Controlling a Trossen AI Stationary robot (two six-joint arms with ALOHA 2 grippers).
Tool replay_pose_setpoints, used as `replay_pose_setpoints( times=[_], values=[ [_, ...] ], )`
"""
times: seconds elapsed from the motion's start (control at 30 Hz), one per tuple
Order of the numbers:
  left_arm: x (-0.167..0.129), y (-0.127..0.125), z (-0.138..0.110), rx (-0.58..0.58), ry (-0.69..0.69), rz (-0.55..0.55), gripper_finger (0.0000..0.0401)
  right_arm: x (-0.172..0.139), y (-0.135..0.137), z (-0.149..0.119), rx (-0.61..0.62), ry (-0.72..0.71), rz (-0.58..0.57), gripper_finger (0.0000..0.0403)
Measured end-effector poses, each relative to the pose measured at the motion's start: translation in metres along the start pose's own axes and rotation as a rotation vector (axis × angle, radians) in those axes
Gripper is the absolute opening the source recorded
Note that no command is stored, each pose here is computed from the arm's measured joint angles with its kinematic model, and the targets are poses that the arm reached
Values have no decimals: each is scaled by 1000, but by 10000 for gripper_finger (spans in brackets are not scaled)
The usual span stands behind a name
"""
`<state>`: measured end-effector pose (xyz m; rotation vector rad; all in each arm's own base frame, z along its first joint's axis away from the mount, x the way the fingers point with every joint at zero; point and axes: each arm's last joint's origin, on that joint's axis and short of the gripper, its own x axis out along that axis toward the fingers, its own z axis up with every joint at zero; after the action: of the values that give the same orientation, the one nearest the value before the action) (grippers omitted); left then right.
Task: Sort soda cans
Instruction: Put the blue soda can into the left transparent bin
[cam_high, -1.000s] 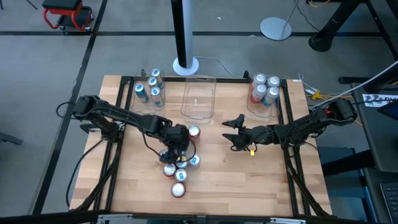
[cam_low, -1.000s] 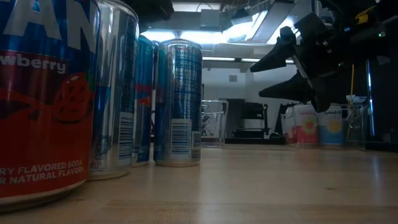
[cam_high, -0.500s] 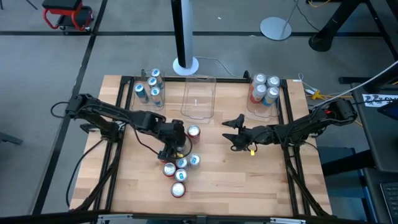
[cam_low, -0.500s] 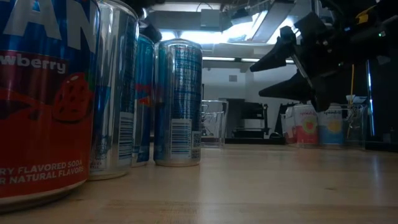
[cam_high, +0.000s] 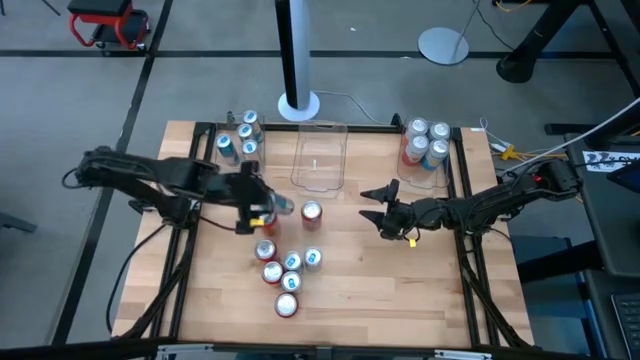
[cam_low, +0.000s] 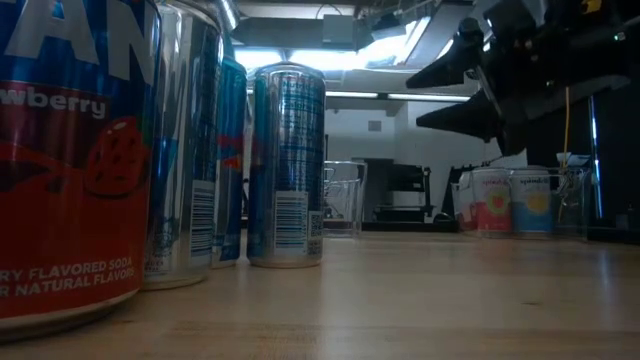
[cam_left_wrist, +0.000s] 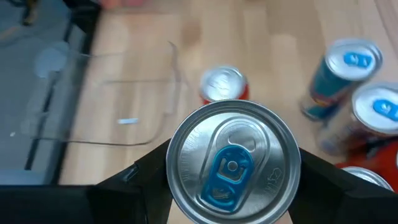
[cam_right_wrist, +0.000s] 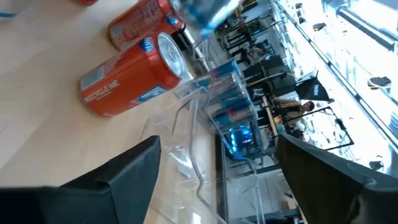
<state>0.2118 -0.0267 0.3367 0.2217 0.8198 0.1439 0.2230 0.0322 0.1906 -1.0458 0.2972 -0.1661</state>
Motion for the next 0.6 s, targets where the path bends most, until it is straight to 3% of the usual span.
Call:
replay_pose_setpoints(
  times=[0.3,0.6],
  values=[
    [-42,20,-18,-128,-67,216,229,0,0,0,-5,2,4,321],
    [-42,34,-43,-285,133,416,230,0,1,0,-6,4,6,321]
  ],
)
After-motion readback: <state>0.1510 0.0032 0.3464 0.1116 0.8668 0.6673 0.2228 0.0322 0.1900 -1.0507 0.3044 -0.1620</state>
